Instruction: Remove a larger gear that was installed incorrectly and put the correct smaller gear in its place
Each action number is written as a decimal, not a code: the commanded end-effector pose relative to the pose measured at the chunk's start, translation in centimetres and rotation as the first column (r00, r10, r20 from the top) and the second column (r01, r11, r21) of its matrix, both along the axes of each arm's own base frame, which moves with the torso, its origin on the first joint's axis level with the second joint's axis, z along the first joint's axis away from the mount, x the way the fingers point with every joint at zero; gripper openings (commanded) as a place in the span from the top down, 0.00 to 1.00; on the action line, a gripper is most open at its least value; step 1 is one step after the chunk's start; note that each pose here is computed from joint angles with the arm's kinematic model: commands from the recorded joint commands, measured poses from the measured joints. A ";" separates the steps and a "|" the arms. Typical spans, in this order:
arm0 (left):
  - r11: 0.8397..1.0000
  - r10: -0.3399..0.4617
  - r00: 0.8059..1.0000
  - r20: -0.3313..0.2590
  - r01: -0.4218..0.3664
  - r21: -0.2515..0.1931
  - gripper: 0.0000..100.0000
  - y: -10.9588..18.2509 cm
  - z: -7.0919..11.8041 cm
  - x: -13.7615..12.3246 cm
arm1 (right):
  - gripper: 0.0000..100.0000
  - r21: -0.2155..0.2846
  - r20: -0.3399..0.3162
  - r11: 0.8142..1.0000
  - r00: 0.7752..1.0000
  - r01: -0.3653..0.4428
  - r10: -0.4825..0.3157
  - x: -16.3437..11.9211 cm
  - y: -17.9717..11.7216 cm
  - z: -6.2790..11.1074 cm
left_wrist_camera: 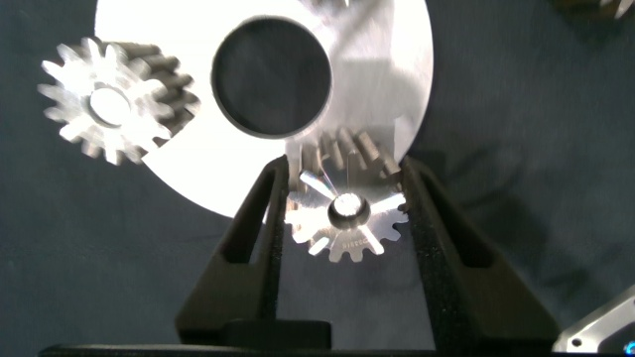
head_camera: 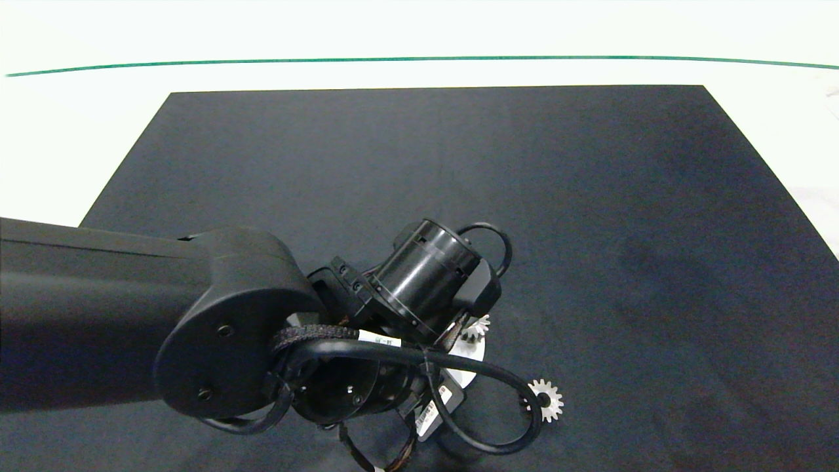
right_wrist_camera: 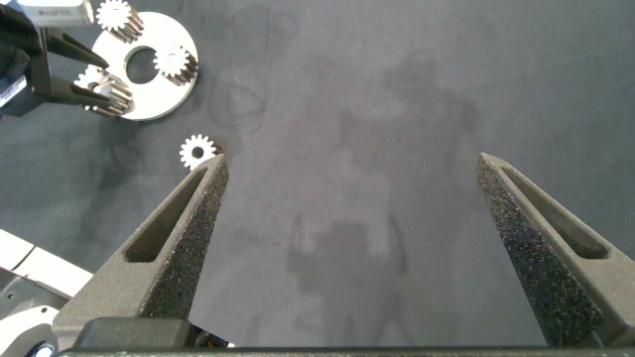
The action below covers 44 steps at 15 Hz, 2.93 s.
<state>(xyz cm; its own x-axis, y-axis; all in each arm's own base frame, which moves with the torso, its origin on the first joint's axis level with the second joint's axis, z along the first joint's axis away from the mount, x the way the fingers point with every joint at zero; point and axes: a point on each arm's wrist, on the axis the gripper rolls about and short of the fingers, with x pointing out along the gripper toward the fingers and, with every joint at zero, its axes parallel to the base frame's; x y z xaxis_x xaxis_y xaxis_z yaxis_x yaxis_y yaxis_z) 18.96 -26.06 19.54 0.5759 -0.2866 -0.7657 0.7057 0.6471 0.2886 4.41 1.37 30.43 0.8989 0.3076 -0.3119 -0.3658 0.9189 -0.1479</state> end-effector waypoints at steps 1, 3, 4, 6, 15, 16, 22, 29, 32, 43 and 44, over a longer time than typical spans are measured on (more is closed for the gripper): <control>1.000 0.001 1.000 0.020 0.000 -0.024 0.69 -0.2 0.9 0.1 | 0.00 -0.002 -0.002 1.000 1.000 -0.002 0.002 0.0 0.0 0.0; 1.000 0.002 1.000 0.013 -0.002 -0.016 0.69 -0.1 1.2 0.0 | 0.00 -0.002 -0.002 1.000 1.000 -0.002 0.002 0.0 0.0 0.0; 1.000 0.006 1.000 0.009 -0.006 -0.016 0.69 0.0 1.3 0.0 | 0.00 -0.002 -0.002 1.000 1.000 -0.002 0.002 0.0 0.0 0.0; 0.999 0.011 1.000 0.014 -0.011 -0.031 0.69 0.3 1.9 -0.3 | 0.00 -0.002 -0.002 1.000 1.000 -0.002 0.002 0.0 0.0 0.0; 0.998 0.060 0.998 -0.031 -0.061 -0.014 0.00 4.5 4.8 -2.8 | 0.00 -0.016 -0.007 1.000 1.000 -0.004 0.004 0.1 0.0 -0.2; 0.998 0.063 0.997 -0.035 -0.064 -0.017 0.00 4.4 4.8 -2.9 | 0.00 -0.017 -0.009 1.000 1.000 -0.005 0.005 0.1 0.0 -0.3; 0.998 0.062 0.996 -0.059 -0.061 0.024 0.00 3.3 3.5 -2.2 | 0.00 -0.023 -0.024 1.000 1.000 -0.006 0.005 0.5 0.1 -0.5; 0.992 0.115 0.987 -0.112 -0.109 0.058 0.00 0.8 2.0 -0.6 | 0.00 -0.025 -0.024 1.000 1.000 -0.006 0.005 0.5 0.1 -0.5; 0.992 0.108 0.987 -0.120 -0.100 0.075 0.00 0.3 1.4 -0.6 | 0.00 -0.025 -0.024 1.000 1.000 -0.008 0.007 0.5 0.1 -0.5; 0.981 0.120 0.990 -0.076 -0.107 0.162 0.00 -1.3 -0.5 -0.1 | 0.00 -0.025 -0.025 1.000 1.000 -0.008 0.007 0.5 0.1 -0.5; 0.980 0.120 0.990 -0.078 -0.106 0.167 0.00 -1.3 -0.7 -0.1 | 0.00 -0.025 -0.024 1.000 1.000 -0.008 0.007 0.5 0.1 -0.5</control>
